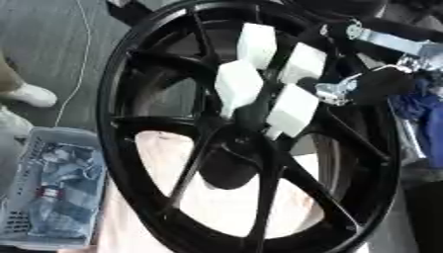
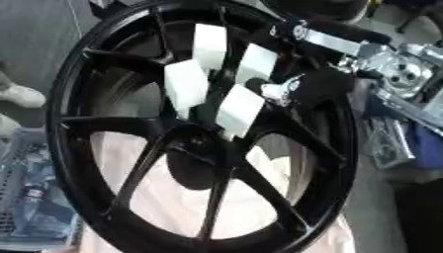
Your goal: Pull the pin out of the wheel hub.
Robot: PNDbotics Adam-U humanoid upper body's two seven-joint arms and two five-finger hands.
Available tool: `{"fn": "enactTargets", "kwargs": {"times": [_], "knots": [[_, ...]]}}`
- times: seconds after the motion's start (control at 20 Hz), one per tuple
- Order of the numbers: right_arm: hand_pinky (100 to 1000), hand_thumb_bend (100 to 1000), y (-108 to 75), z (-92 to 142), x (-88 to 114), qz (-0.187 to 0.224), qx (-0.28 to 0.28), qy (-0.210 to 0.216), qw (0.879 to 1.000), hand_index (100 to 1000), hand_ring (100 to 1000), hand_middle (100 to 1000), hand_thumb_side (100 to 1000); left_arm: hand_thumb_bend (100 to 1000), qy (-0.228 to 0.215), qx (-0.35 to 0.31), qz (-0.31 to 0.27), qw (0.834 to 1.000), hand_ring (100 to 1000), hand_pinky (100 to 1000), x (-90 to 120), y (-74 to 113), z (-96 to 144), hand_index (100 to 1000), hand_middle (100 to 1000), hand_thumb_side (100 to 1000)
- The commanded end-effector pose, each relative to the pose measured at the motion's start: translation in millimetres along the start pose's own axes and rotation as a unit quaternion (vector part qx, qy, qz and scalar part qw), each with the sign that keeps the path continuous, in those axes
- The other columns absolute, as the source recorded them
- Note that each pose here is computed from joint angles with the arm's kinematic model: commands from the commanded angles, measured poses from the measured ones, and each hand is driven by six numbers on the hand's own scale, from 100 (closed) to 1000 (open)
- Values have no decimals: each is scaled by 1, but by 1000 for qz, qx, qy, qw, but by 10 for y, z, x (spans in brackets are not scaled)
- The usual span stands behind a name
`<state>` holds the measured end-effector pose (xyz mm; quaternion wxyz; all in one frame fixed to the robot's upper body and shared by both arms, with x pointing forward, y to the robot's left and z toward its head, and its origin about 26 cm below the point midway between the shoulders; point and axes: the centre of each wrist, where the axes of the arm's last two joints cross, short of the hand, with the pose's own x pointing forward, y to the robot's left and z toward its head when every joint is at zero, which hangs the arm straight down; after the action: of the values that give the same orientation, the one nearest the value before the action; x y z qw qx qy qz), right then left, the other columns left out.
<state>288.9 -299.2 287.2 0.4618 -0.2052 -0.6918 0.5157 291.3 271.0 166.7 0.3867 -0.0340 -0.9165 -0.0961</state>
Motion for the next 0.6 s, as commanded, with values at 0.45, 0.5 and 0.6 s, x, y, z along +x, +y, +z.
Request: {"fn": "enactTargets", "kwargs": {"times": [0.45, 0.5, 0.6], "knots": [[584, 281, -37, -3, 43, -1, -14, -5, 1000, 770, 836, 635, 413, 100, -10, -6, -4, 1000, 700, 882, 61, -10, -32, 764, 634, 733], [581, 268, -38, -4, 45, -3, -17, -5, 1000, 758, 830, 621, 405, 100, -9, -6, -4, 1000, 700, 882, 61, -10, -31, 764, 634, 732], [575, 256, -40, -5, 47, -8, -21, -6, 1000, 745, 823, 608, 397, 100, -10, -7, -4, 1000, 701, 883, 62, -8, -32, 764, 634, 731]]}}
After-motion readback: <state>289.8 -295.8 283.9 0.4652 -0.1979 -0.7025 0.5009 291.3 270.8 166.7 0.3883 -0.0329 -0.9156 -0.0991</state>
